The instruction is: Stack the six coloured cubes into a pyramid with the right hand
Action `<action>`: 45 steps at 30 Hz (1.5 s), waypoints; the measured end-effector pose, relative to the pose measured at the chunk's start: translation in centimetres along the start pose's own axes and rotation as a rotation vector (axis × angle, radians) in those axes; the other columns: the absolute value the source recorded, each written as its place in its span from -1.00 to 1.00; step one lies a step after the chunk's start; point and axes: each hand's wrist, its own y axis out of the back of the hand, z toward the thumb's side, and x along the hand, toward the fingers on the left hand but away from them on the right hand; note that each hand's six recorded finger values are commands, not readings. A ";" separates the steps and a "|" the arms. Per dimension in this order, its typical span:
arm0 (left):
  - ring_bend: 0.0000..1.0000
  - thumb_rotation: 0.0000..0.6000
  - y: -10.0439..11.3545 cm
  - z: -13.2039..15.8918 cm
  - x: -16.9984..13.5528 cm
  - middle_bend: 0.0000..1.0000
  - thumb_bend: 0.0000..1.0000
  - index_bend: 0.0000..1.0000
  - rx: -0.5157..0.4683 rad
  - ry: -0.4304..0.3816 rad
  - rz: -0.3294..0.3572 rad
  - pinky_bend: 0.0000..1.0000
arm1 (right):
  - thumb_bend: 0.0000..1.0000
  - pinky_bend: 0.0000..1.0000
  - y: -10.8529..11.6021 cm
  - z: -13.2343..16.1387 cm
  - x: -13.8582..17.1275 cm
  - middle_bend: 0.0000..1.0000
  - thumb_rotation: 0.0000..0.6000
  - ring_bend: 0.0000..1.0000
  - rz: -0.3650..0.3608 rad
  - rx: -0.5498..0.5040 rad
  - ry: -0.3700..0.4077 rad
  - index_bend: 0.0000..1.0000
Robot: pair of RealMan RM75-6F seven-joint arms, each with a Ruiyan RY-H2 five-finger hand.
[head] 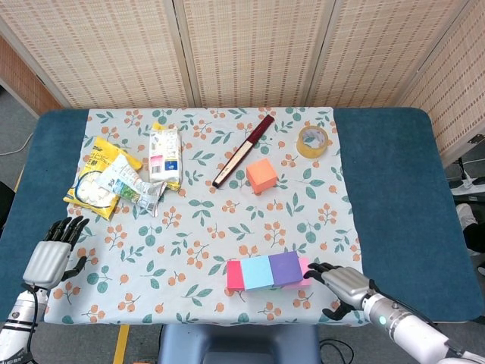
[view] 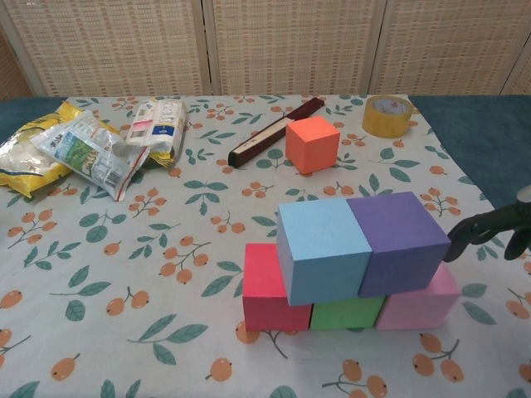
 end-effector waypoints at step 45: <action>-0.98 1.00 -1.9 -2.2 2.8 -0.89 -0.19 -1.00 0.068 0.126 -0.036 -0.80 | -0.68 -0.73 21.0 2.6 -22.0 -1.00 0.96 -1.00 -0.505 0.480 -0.261 -1.00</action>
